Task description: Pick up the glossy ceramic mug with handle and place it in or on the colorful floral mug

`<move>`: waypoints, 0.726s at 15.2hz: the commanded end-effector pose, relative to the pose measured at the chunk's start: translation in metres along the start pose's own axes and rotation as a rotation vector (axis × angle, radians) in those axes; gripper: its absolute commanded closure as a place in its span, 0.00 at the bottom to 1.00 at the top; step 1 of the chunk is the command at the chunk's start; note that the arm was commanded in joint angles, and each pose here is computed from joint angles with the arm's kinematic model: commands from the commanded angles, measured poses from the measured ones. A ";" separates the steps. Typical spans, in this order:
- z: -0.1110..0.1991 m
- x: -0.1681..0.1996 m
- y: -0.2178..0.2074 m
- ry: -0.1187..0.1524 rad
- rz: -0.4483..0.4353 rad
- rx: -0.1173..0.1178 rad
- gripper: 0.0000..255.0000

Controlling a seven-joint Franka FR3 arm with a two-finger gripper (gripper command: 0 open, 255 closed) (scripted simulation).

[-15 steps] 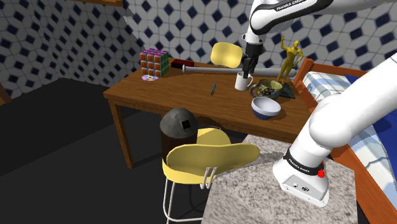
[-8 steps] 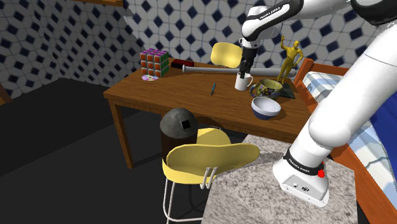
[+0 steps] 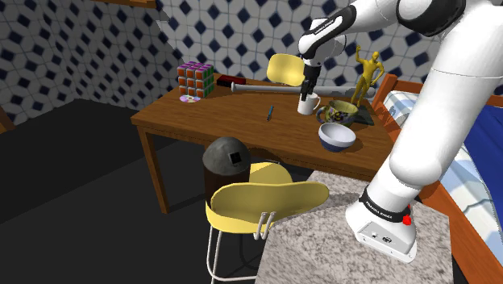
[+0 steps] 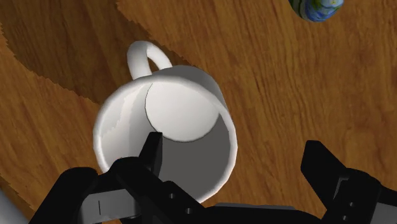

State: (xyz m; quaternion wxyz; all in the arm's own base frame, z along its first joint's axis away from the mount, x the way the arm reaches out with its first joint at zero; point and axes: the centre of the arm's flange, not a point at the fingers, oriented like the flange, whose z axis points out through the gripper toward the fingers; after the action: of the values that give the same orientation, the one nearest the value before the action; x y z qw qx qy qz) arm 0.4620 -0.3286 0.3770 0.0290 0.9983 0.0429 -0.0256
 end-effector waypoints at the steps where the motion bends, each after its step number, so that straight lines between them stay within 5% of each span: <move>1: 0.011 0.001 0.001 0.001 -0.001 -0.001 0.00; 11: 0.029 0.001 0.001 0.001 -0.001 -0.001 0.00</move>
State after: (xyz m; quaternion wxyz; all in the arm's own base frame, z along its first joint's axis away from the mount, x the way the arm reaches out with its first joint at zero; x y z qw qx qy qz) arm 0.4614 -0.3315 0.3478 0.0293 0.9983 0.0433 -0.0252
